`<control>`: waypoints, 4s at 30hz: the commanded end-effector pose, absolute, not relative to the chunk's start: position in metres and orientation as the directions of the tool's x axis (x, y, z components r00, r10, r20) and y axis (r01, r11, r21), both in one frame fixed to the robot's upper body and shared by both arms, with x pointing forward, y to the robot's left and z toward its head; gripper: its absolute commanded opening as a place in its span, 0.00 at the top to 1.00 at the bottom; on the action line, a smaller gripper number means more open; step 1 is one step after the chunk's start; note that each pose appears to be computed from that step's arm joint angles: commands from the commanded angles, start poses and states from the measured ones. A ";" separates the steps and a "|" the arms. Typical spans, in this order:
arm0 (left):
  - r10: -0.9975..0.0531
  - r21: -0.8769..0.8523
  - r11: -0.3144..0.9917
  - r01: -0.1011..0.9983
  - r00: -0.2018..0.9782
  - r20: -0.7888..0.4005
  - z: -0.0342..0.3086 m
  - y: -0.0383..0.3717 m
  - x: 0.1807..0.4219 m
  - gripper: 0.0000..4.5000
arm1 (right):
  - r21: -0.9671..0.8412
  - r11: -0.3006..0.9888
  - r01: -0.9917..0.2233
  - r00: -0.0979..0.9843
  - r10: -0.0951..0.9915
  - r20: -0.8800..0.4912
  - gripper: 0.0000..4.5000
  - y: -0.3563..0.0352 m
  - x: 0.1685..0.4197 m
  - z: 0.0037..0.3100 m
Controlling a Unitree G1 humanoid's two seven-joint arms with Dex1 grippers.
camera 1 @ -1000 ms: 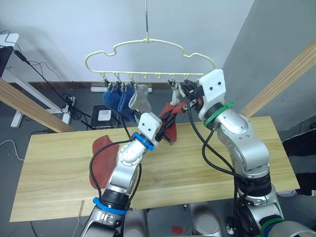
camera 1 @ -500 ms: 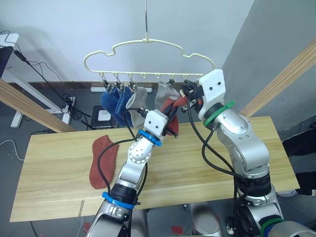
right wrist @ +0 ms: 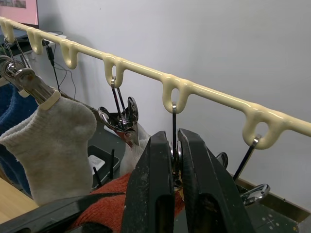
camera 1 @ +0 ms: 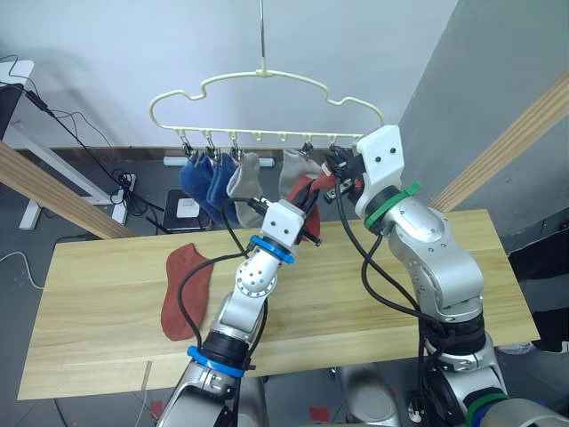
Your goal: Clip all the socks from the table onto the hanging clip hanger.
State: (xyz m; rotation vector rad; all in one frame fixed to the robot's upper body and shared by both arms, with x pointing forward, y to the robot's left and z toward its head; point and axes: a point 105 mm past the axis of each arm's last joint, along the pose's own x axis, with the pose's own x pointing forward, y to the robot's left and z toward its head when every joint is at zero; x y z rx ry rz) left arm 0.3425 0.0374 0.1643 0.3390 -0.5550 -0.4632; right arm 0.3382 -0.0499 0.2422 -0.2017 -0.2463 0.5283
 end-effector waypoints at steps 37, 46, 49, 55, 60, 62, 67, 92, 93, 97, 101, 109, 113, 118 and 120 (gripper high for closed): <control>-0.343 0.195 0.939 0.283 0.805 0.485 0.170 0.017 0.331 1.00 | -0.234 0.851 -0.470 0.823 0.519 0.231 1.00 -0.049 0.330 0.254; -0.340 0.174 0.941 0.292 0.802 0.491 0.176 0.011 0.331 1.00 | -0.223 0.846 -0.484 0.819 0.527 0.224 1.00 -0.047 0.329 0.253; -0.351 0.165 0.936 0.310 0.795 0.495 0.178 0.006 0.330 1.00 | -0.214 0.845 -0.490 0.818 0.530 0.222 1.00 -0.046 0.328 0.252; -0.350 0.150 0.936 0.320 0.788 0.507 0.183 0.003 0.330 1.00 | -0.206 0.843 -0.497 0.818 0.534 0.214 1.00 -0.044 0.327 0.251; -0.331 0.134 0.942 0.308 0.790 0.516 0.187 0.007 0.331 1.00 | -0.204 0.845 -0.495 0.819 0.532 0.214 1.00 -0.044 0.327 0.251; -0.329 0.132 0.943 0.306 0.791 0.517 0.188 0.007 0.331 1.00 | -0.204 0.845 -0.495 0.820 0.532 0.213 1.00 -0.044 0.327 0.251; -0.315 0.126 0.947 0.294 0.788 0.529 0.193 0.009 0.333 1.00 | -0.235 0.835 -0.498 0.812 0.544 0.213 1.00 -0.042 0.325 0.251; -0.325 0.135 0.943 0.303 0.767 0.552 0.201 0.010 0.335 1.00 | -0.219 0.824 -0.522 0.807 0.561 0.186 1.00 -0.040 0.325 0.246; -0.326 0.136 0.943 0.303 0.767 0.553 0.201 0.011 0.335 1.00 | -0.220 0.825 -0.520 0.809 0.558 0.183 1.00 -0.040 0.326 0.245; -0.326 0.140 0.943 0.301 0.765 0.556 0.201 0.011 0.335 1.00 | -0.220 0.829 -0.515 0.815 0.552 0.173 1.00 -0.041 0.327 0.244; -0.333 0.148 0.941 0.303 0.761 0.557 0.201 0.011 0.335 1.00 | -0.215 0.828 -0.518 0.813 0.555 0.176 1.00 -0.041 0.327 0.245; -0.341 0.160 0.939 0.305 0.759 0.555 0.201 0.012 0.335 1.00 | -0.207 0.825 -0.526 0.808 0.561 0.182 0.56 -0.040 0.325 0.246; -0.347 0.167 0.937 0.308 0.758 0.553 0.200 0.013 0.335 1.00 | -0.207 0.823 -0.530 0.803 0.565 0.191 0.49 -0.040 0.323 0.247; -0.368 0.187 0.929 0.318 0.754 0.544 0.197 0.013 0.334 1.00 | -0.221 0.818 -0.532 0.797 0.571 0.197 0.49 -0.049 0.318 0.250; -0.377 0.197 0.926 0.323 0.754 0.537 0.195 0.014 0.334 1.00 | -0.229 0.812 -0.537 0.790 0.579 0.200 0.49 -0.055 0.315 0.252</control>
